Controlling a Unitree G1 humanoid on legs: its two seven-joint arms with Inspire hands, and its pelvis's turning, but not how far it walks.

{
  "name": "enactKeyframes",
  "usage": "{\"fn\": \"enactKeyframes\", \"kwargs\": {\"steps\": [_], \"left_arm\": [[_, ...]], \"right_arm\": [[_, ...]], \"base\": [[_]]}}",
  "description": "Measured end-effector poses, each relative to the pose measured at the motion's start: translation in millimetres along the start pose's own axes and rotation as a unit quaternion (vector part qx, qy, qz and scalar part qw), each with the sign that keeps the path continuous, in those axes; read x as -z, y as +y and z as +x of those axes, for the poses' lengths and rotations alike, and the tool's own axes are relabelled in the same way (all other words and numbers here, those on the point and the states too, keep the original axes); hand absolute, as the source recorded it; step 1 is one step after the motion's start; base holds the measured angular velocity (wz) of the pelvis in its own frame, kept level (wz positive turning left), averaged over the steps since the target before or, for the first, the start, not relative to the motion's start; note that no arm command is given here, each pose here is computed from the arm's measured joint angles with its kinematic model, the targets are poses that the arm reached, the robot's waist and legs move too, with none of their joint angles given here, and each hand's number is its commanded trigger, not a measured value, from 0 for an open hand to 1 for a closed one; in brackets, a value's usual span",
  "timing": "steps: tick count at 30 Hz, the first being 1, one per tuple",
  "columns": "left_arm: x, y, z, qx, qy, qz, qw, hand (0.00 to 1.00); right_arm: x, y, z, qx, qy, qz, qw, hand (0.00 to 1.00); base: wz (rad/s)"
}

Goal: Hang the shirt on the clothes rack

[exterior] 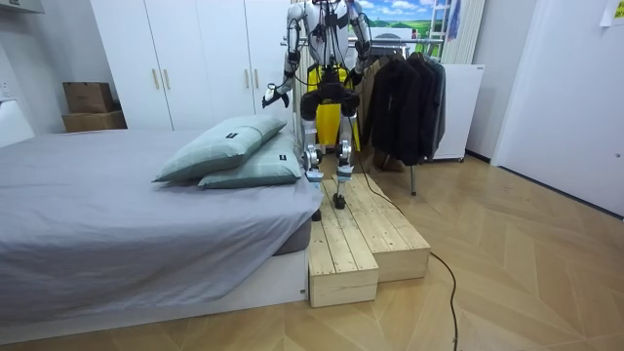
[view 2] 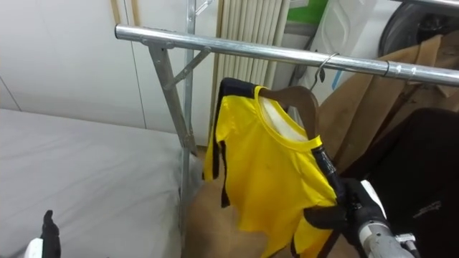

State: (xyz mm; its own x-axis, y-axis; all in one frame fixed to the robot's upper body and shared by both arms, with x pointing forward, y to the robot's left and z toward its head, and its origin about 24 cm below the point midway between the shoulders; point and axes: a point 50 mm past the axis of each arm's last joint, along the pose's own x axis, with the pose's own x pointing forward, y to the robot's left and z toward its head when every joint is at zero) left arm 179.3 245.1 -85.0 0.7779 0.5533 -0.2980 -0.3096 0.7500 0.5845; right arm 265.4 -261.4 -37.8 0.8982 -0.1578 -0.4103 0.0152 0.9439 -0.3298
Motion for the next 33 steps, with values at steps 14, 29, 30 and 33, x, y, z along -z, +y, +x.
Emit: {"fn": "enactKeyframes", "kwargs": {"steps": [14, 29, 30, 33], "left_arm": [[-6.5, 2.7, 5.0, -0.011, -0.007, -0.008, 1.000, 0.00], [-8.5, 7.0, 7.4, -0.036, -0.008, -0.014, 0.999, 0.00], [-8.4, 7.5, 7.3, -0.041, -0.008, -0.014, 0.999, 0.00], [-7.9, 8.8, 7.1, -0.055, -0.007, -0.014, 0.998, 0.00]], "right_arm": [[-0.9, -5.7, -0.1, 0.016, -0.002, 0.022, 1.000, 0.00], [-1.1, -7.1, -0.1, 0.026, -0.002, 0.043, 0.999, 0.00], [-1.2, -7.8, -0.1, 0.028, -0.003, 0.054, 0.998, 0.00], [-4.8, -8.6, 0.2, 0.032, -0.011, 0.076, 0.997, 0.00]], "base": [[0.00], [-0.01], [-0.04], [-0.09]]}}
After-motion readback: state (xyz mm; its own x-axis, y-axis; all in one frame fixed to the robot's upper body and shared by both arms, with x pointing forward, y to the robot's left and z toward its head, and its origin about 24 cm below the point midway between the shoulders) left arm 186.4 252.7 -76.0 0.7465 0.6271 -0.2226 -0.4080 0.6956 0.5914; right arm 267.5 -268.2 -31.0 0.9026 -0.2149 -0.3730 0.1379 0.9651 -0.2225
